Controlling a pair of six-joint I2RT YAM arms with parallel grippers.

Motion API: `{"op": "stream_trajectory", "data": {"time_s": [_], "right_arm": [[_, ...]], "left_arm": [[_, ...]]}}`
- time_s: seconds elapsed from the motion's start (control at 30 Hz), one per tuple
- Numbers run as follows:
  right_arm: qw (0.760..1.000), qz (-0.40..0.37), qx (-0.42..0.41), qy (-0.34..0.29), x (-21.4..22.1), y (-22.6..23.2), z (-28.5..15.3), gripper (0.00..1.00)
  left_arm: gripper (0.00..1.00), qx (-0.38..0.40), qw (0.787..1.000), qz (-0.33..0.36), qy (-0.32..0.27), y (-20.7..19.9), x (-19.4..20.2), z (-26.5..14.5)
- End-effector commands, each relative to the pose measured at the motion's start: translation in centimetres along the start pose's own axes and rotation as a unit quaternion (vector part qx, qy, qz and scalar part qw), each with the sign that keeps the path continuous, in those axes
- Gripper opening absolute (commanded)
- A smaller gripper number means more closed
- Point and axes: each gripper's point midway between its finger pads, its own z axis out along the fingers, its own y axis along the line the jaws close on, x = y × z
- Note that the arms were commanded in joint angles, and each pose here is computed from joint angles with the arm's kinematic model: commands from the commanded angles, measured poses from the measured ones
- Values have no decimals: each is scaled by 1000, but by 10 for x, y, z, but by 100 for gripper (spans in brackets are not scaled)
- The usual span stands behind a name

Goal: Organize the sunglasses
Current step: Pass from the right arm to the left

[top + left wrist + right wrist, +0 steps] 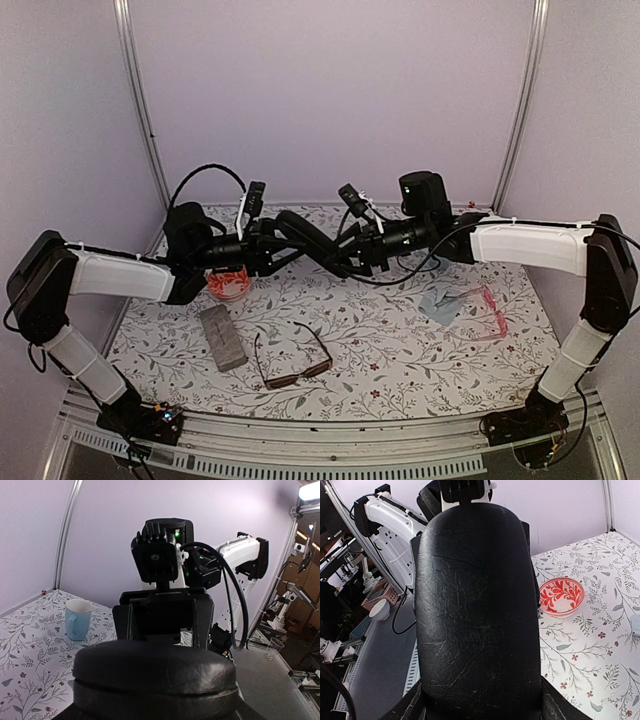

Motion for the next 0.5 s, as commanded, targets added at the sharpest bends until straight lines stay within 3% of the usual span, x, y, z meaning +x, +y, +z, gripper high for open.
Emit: {"op": "stream_trajectory", "data": {"time_s": [0.0,0.2,0.3,0.47], "right_arm": [[1000,7,-13,-1,2,3,6,51],[1000,8,12,7,0,-2,8,75],[1000,3,19,9,-1,-3,9,81],[1000,4,22,10,-2,-5,11,80]], "left_arm": [[23,22,999,23,-6,-5,-7,5],[0,22,999,24,9,-3,-4,7],[0,18,999,24,20,-2,1,7],[0,17,999,24,29,-2,5,6]]}}
